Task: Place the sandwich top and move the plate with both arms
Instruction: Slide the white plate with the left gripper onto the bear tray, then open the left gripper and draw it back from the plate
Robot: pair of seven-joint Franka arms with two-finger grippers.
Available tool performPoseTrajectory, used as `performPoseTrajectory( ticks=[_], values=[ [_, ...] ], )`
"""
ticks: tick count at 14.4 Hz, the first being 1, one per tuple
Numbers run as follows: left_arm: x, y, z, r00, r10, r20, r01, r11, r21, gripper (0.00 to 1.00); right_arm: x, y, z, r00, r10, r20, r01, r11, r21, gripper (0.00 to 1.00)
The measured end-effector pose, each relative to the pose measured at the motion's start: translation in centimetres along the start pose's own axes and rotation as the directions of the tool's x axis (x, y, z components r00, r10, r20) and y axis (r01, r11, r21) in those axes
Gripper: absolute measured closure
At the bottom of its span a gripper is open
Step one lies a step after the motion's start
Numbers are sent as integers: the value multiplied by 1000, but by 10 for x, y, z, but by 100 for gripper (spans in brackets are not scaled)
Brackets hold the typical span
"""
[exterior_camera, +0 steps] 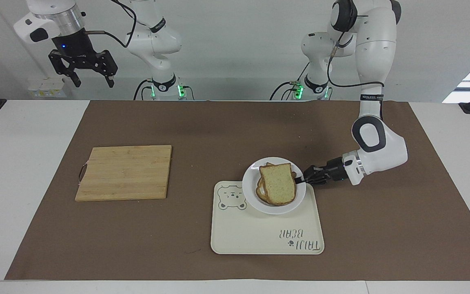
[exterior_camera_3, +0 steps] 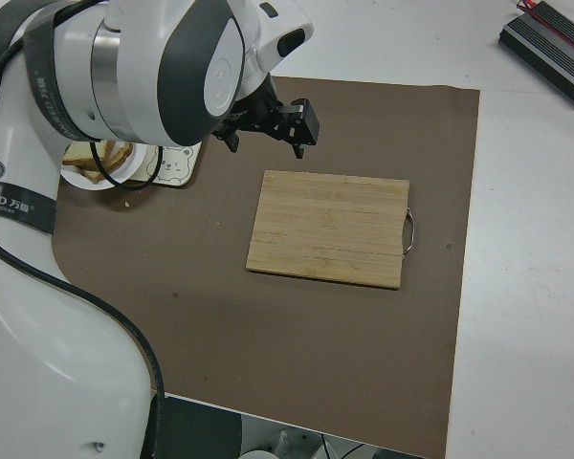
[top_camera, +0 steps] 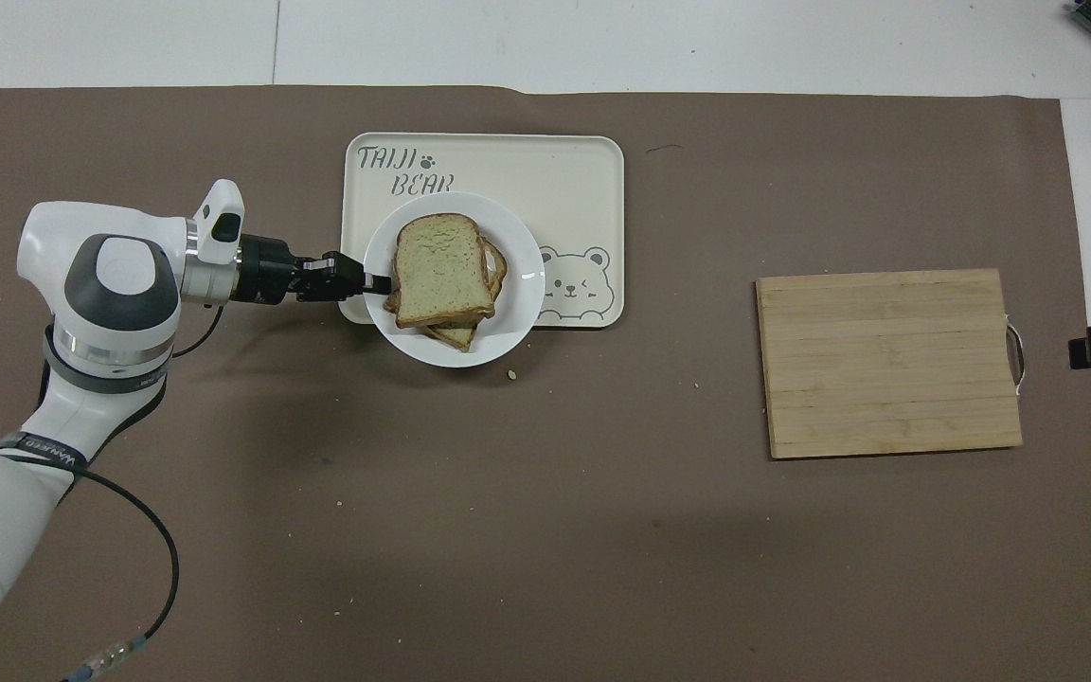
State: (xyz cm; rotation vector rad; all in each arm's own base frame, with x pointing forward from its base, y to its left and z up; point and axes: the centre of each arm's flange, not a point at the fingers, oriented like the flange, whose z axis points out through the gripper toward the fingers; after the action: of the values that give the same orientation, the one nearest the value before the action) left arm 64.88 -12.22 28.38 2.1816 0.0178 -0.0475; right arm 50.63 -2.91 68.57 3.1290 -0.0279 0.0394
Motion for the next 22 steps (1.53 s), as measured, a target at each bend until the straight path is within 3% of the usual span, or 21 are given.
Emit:
performPoseTrajectory(
  ticks=[3,8,14,17,22],
  values=[
    [28,9,9,1000,-12,-16,12,1000,-18,93,0,0,0,1000,0,0,0,1000,0,0],
    [41,18,24,999,-31,-37,30,1000,-6,93,0,0,0,1000,0,0,0,1000,0,0],
    [52,8,35,999,-22,-28,23,998,52,92,0,0,0,1000,0,0,0,1000,0,0],
    [53,9,36,1000,0,-23,2,996,87,65,0,0,0,1000,0,0,0,1000,0,0],
    [62,37,-10,996,52,-70,-41,988,146,7,0,0,0,1000,0,0,0,1000,0,0]
  ],
)
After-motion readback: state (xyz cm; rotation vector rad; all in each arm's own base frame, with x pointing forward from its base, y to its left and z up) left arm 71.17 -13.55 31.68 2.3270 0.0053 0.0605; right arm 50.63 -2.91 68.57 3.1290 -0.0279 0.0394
